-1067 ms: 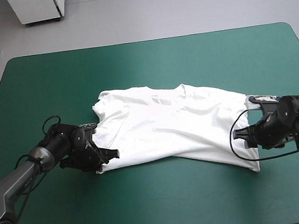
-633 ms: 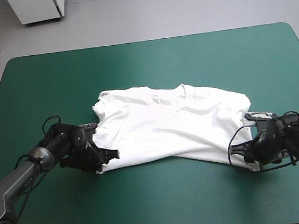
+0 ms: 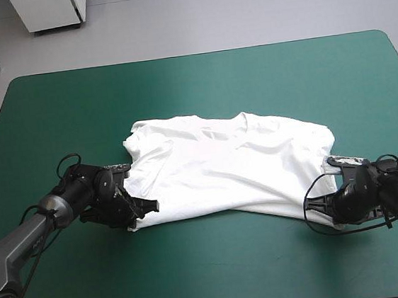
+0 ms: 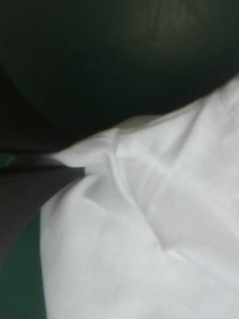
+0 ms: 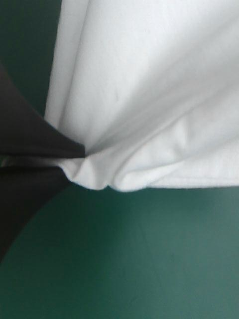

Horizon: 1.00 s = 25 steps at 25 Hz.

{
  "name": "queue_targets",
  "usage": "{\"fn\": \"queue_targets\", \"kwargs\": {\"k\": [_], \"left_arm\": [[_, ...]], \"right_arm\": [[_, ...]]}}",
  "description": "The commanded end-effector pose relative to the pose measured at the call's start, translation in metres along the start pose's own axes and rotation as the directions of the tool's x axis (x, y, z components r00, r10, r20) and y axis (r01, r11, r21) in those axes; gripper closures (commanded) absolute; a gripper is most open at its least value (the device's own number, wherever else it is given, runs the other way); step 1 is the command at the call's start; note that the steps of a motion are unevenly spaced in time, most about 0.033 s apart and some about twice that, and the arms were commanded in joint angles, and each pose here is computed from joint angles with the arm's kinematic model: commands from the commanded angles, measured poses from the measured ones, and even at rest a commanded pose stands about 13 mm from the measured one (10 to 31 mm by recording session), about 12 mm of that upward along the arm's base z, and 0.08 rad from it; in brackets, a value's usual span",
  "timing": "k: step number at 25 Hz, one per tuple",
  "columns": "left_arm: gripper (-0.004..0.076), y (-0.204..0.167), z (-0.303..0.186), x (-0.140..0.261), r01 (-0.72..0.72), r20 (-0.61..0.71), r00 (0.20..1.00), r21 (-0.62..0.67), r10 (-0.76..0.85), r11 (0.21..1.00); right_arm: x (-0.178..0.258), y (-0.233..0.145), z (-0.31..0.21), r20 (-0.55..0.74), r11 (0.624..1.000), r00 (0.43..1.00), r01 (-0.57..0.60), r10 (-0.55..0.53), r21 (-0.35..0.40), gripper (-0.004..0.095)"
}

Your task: Fold the cloth

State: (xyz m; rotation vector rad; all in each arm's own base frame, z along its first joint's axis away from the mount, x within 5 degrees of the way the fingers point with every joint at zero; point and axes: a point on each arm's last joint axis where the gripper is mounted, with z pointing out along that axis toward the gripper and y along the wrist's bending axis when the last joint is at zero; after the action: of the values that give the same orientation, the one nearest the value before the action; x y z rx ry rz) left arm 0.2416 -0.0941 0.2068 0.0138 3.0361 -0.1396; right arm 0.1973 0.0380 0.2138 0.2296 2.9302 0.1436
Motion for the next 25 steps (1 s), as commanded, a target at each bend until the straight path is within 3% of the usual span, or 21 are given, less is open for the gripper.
{"fn": "queue_targets", "kwargs": {"k": [1,7,13,20,25], "left_arm": [[0.0733,0.003,-0.013,-0.011,-0.064,0.056,0.996,-0.055,0.067,0.996],[0.0733,-0.01,-0.086,-0.048,-0.141,0.265,0.952,-0.063,0.153,0.988],[0.0733,-0.02,-0.131,-0.08,-0.168,0.462,0.867,-0.078,0.185,0.983],[0.0733,-0.027,-0.138,-0.123,-0.172,0.51,0.827,-0.173,0.238,0.97],[0.0733,-0.037,-0.133,-0.158,-0.178,0.537,0.8,-0.211,0.266,0.961]], "right_arm": [[-0.01,0.002,-0.022,0.016,0.999,0.999,0.027,-0.028,0.021,0.0925],[-0.051,0.019,-0.087,0.197,0.993,0.974,0.117,-0.113,-0.011,0.0925],[-0.079,0.023,-0.121,0.353,0.989,0.924,0.143,-0.147,0.038,0.0925],[-0.126,0.034,-0.132,0.429,0.982,0.884,0.157,-0.185,0.101,0.0925],[-0.169,0.036,-0.125,0.45,0.987,0.879,0.126,-0.16,0.105,0.0925]]}}
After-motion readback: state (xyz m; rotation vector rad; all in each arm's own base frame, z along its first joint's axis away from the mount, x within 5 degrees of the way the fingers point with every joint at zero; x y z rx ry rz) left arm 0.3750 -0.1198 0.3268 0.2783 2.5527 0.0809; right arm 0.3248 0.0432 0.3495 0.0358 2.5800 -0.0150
